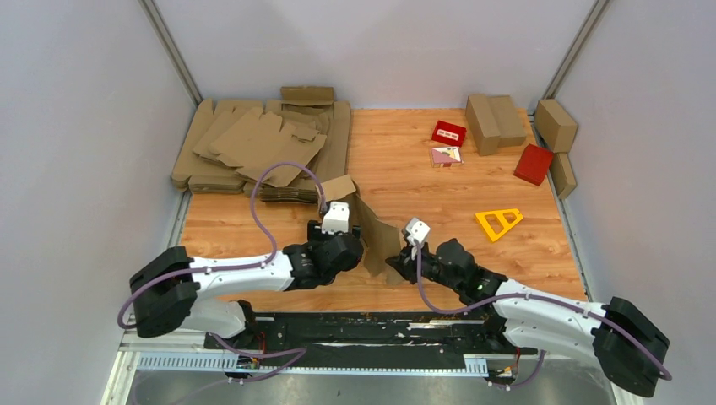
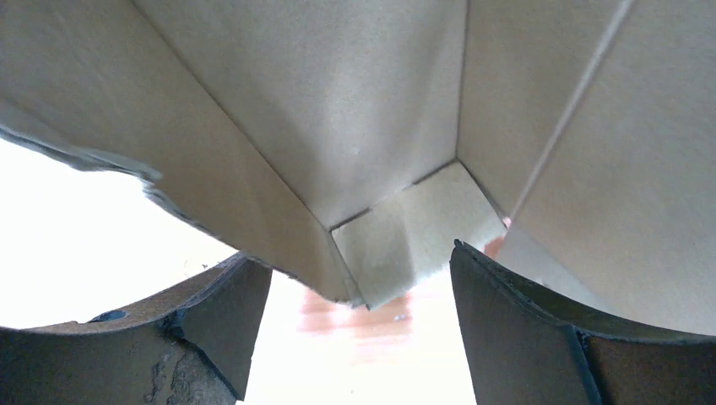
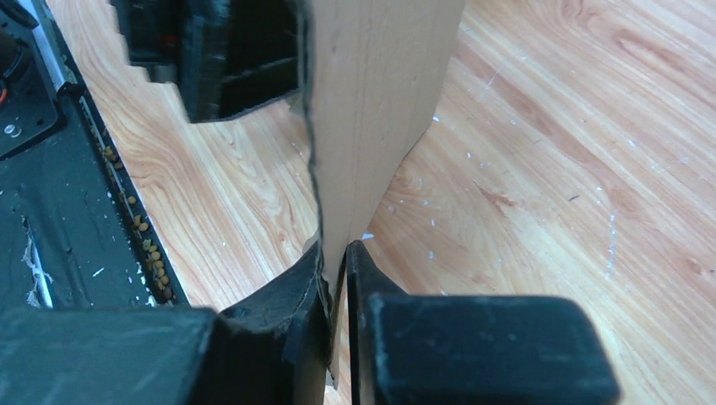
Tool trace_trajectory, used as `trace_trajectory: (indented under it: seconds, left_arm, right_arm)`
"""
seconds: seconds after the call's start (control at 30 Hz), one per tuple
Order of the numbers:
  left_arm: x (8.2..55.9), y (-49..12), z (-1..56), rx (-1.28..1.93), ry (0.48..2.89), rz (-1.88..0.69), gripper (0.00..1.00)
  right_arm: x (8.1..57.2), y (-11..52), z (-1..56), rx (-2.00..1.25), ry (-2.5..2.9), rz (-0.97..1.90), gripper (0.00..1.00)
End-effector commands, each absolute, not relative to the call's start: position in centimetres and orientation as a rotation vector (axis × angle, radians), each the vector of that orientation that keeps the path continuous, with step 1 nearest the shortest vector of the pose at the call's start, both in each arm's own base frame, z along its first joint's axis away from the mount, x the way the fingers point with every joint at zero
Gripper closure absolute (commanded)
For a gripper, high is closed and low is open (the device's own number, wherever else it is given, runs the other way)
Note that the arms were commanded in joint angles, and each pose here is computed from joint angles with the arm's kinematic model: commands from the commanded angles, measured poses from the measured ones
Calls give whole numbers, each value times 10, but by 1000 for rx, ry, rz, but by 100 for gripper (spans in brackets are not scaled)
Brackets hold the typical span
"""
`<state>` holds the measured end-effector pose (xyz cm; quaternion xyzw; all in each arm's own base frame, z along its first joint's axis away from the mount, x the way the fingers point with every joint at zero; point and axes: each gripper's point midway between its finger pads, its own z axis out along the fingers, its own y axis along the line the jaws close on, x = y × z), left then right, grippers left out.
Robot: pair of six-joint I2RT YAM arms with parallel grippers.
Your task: Fold the paper box
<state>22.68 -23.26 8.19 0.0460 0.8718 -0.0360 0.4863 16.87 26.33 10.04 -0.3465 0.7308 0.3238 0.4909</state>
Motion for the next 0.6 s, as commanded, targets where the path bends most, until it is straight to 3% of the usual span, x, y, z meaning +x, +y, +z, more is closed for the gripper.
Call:
trace_trajectory:
  seconds: [0.0,0.13,0.23,0.33,0.57]
  left_arm:
    - [209,-232,104,233,2166,-164,15]
    - [194,-219,123,285,2170,-227,15]
    - [191,-210,139,319,2150,-283,16]
    - [196,-200,159,325,2111,-347,16]
    - [209,-185,203,336,1982,-357,5]
  right_arm:
    - [178,258,116,-791,1761,733,89]
    - [182,253,123,-771,1762,704,90]
    - [187,248,127,-745,1772,664,99]
    - [188,245,134,-733,1781,649,100]
    - [187,231,149,-763,1817,578,100]
